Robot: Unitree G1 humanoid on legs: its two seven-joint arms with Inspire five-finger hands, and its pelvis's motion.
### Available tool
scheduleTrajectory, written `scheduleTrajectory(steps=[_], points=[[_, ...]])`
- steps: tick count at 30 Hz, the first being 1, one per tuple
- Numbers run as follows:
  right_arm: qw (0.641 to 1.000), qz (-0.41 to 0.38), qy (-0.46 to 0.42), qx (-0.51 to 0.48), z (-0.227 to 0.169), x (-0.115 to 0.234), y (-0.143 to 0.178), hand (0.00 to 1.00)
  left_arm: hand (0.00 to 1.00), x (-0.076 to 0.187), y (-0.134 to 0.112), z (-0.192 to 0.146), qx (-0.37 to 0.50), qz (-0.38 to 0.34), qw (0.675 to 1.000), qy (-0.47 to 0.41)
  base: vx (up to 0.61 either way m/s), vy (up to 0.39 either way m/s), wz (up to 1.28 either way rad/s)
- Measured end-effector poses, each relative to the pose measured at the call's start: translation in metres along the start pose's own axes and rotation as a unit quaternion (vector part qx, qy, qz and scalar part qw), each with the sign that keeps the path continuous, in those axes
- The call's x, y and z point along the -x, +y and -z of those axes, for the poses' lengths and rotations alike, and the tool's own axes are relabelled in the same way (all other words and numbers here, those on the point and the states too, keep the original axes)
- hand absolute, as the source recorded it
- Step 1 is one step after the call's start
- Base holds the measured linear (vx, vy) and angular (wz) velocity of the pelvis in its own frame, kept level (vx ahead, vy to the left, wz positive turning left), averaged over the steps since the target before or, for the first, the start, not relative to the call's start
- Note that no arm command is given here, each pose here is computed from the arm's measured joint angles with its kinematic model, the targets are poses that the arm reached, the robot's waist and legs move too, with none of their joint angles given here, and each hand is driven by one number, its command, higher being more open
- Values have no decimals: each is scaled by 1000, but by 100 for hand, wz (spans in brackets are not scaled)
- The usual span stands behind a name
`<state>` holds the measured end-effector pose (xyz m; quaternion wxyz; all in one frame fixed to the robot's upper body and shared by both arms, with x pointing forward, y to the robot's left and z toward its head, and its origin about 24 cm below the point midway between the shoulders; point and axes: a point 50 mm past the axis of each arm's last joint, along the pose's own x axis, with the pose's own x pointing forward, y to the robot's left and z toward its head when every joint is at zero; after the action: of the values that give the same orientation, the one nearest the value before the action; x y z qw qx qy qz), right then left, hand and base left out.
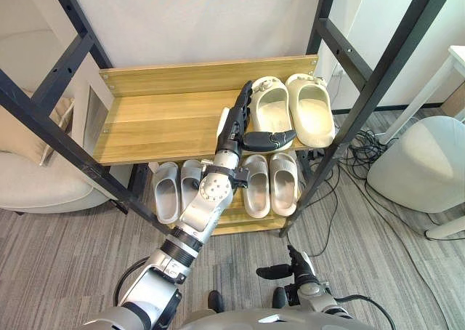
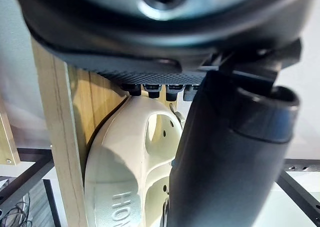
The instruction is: Organize the slippers on the shoe rack
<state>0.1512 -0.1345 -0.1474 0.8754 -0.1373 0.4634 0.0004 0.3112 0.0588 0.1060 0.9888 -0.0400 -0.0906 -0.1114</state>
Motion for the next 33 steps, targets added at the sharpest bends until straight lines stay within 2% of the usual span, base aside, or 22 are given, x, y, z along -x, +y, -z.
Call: scheduleTrajectory(steps=[16,23,33], points=[[1000,-5,-1,-1,-1,0,1,100,100,-2,4,-2,-9,-8,1000,-6,0,0,0],[1000,-4,-2,-2,-2,0,0,100,100,6,13,-3,5,-36,999,-10,0,0,2],[1000,-3,-4,-1,-4,-1,0,100,100,22,39,-6,27,-105,994,-20,-11,1,6]])
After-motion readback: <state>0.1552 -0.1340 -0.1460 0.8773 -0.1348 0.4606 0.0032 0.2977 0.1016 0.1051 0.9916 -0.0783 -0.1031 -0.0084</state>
